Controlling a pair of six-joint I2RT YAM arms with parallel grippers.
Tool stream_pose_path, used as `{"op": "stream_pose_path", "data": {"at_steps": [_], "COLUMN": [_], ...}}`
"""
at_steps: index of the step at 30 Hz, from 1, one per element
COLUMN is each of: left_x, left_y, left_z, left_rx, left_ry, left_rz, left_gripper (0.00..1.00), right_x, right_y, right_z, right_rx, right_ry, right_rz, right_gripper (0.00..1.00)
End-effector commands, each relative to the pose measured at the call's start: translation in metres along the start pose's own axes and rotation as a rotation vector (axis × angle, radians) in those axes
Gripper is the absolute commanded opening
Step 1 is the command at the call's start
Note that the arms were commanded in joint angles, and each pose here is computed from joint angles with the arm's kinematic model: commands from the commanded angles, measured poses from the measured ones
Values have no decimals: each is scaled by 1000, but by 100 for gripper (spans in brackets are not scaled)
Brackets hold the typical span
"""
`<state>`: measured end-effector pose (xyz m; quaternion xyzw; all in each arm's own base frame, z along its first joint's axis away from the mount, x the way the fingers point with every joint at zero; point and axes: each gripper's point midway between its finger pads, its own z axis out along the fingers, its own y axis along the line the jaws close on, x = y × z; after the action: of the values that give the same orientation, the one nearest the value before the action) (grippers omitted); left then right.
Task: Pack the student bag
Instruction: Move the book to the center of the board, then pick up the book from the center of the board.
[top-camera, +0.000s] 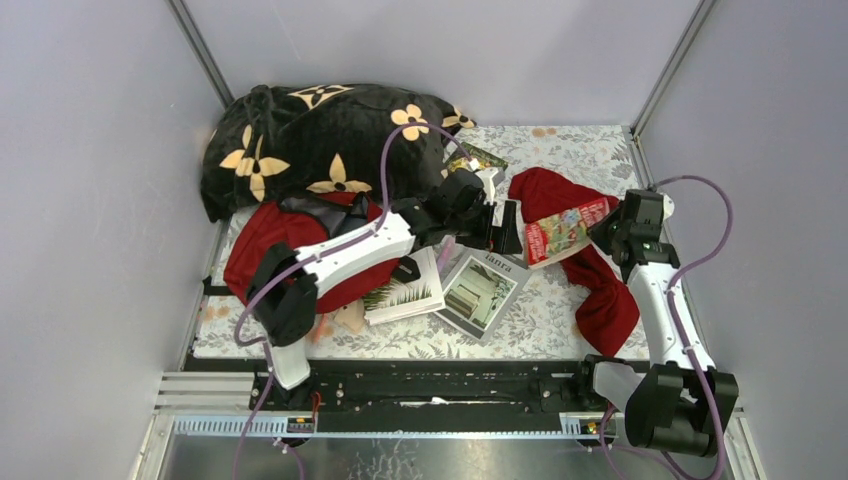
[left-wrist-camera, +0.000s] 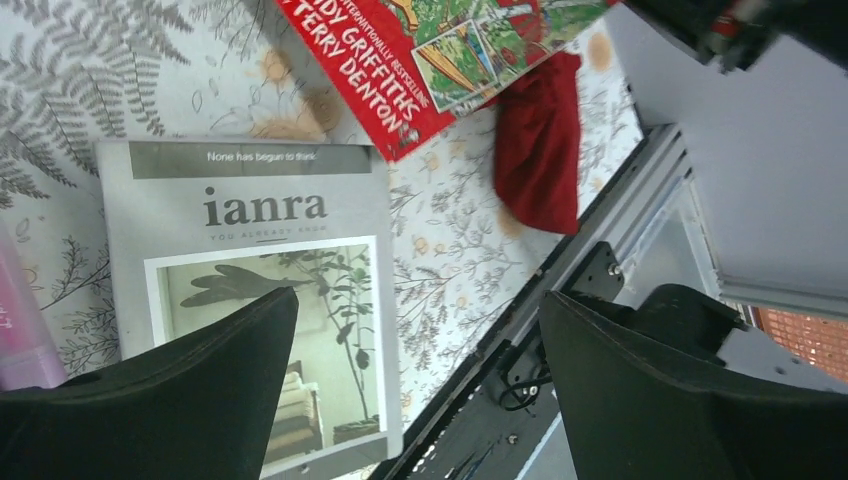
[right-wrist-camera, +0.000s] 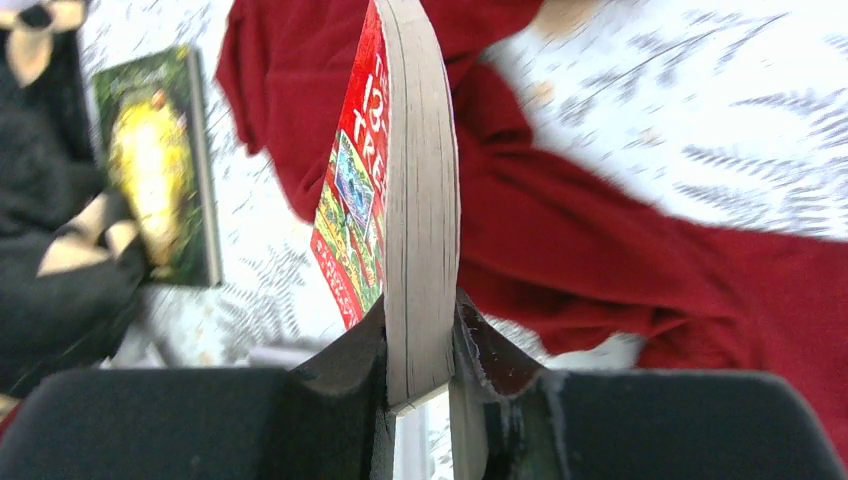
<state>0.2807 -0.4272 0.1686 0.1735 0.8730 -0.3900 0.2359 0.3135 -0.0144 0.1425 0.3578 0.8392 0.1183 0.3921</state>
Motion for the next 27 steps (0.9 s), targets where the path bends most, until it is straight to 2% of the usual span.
{"op": "stream_pose_path", "data": {"at_steps": [1, 6, 7, 8, 9, 10, 11, 12, 15, 18, 21, 24, 27], "left_x": [-28, -39, -39, -37, -35, -33, -29, -22, 7, 18, 18, 17, 18], "left_y": [5, 41, 48, 52, 54, 56, 53, 48, 42, 56, 69, 78, 85], "left_z": [-30, -50, -51, -52, -51, -49, -45, -38, -17, -8, -8, -9, -7], "left_rx": [-117, -264, -275, -281, -284, -279, -251, -204, -106, -151, -215, -258, -280], "left_ry": [-112, -143, -142, -137, -131, -120, -105, -82, -2, 20, 18, 16, 21], "left_rz": [51, 37, 28, 22, 22, 22, 27, 29, -10, -20, -6, 0, -3], "left_gripper": [99, 99, 99, 99, 99, 99, 99, 99, 99, 99, 99, 99, 99], "right_x": [-43, -36, -35, -35, -34, -34, -34, -32, -34, -46, -49, -40, -11], "right_y": [-39, -40, -42, -45, -48, -50, -49, -45, -32, -33, -32, -16, 15], "right_z": [-10, 5, 7, 8, 9, 7, 3, -3, -25, -53, -77, -89, -87], "right_rx": [257, 255, 260, 274, 290, 307, 318, 305, 218, 211, 209, 110, -88], "right_ry": [-157, -129, -131, -129, -126, -115, -98, -84, -118, -201, -213, -192, -72], "right_rz": [-104, -91, -93, -95, -100, -100, -97, -92, -85, -107, -124, -115, -67], "right_gripper": [0, 0, 3, 13, 36, 64, 86, 97, 100, 100, 100, 100, 100]}}
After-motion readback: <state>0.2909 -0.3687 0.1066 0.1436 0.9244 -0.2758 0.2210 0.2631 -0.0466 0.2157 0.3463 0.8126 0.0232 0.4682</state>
